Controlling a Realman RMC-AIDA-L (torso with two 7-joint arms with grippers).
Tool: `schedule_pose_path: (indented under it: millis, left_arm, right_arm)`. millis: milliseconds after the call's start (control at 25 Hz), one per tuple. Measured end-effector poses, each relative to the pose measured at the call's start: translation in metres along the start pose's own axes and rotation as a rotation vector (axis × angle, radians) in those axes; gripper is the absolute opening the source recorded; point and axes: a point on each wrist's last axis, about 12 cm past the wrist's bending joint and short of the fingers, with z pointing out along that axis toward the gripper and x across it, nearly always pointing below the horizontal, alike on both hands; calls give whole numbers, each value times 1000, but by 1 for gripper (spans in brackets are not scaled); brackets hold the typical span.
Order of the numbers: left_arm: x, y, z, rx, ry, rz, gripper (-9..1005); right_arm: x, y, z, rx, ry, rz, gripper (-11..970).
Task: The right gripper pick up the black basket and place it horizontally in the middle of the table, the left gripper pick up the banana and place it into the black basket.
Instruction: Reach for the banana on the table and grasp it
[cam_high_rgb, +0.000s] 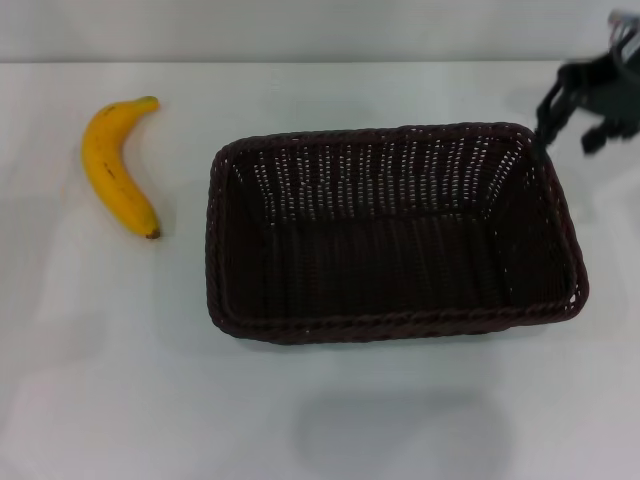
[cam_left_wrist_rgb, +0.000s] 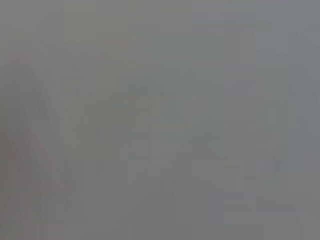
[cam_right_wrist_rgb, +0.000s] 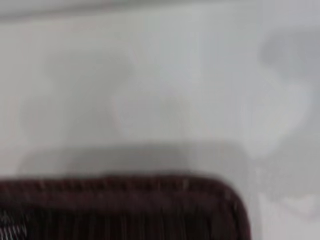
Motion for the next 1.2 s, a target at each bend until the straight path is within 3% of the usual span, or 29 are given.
schedule_pose_path:
  millis: [160,280,320,400,640,760,880,1040,1200]
  left_arm:
    - [-1,-1,-3,-14,-11,-6,876]
    - [1,-3,-1,-22,-1,-29,876]
    - [1,-3,2,-15,9,-66,876]
    - [0,-3,4,-5,13,-88,876]
    - [-12,1,28,128,98,-172,876]
    - [-20,3,44,187,223,-239,876]
    - [-30,5,55,215,345,-308,876]
    - [-57,4,79,282,517,-347,876]
    - [-82,-11,109,321,784,-361,876]
  right_arm:
    - [-4,-3,-25,12,-158,-64,473]
    - [-4,-9,-30,22,-256,-120,473]
    - [-3,-19,-29,26,-405,-208,474]
    - [1,-34,-25,25,-509,-255,474]
    - [12,-89,-12,33,-847,-333,474]
    - [26,-118,2,57,-1011,-378,474]
    - [35,-136,20,82,-1110,-413,474]
    - [41,-153,51,77,-1129,-428,474]
    - [45,-168,70,70,-1146,-405,474]
